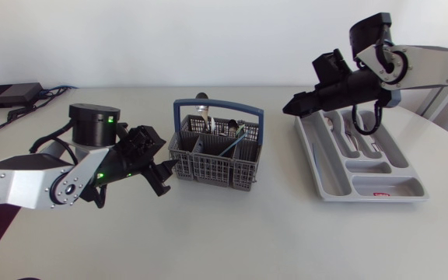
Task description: Sort the cutlery from the basket into the organizer compartments.
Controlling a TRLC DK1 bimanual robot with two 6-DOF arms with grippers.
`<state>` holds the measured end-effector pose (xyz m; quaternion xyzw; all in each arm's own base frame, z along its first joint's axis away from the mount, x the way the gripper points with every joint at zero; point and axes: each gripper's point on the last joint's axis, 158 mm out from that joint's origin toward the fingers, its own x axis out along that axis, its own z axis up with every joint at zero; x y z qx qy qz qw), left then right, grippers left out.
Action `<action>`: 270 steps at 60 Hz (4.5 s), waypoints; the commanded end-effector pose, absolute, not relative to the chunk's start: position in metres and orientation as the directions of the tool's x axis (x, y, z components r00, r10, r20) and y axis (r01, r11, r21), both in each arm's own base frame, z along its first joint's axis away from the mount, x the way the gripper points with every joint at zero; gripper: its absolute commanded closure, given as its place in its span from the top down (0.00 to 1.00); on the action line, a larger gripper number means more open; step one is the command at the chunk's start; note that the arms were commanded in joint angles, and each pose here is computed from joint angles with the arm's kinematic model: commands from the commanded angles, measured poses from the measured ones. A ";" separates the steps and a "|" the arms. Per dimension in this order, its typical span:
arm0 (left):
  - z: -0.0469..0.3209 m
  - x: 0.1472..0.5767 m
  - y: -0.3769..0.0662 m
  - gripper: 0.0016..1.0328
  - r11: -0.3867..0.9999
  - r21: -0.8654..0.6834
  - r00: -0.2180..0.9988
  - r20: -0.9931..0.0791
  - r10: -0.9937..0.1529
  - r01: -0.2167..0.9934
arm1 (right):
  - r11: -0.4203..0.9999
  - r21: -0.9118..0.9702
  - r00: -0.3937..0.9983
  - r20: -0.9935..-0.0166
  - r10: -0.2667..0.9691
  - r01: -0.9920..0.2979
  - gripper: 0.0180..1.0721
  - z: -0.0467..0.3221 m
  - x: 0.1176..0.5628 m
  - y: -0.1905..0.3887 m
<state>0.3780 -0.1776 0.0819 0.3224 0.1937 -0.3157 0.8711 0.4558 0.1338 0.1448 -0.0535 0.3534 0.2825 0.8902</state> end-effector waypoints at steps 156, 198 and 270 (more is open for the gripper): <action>0.118 0.507 -0.141 0.18 0.799 0.166 0.765 -0.451 -0.460 0.578 | 0.641 0.247 0.354 -0.666 0.657 -0.727 0.06 0.117 0.381 0.243; 0.128 0.389 -0.145 0.03 0.725 0.043 0.642 -0.502 -0.579 0.687 | 0.645 0.231 0.369 -0.660 0.654 -0.729 0.06 0.127 0.364 0.235; 0.111 0.390 -0.048 0.09 0.818 0.090 0.741 -0.489 -0.460 0.567 | 0.621 0.221 0.300 -0.724 0.621 -0.752 0.06 0.076 0.348 0.247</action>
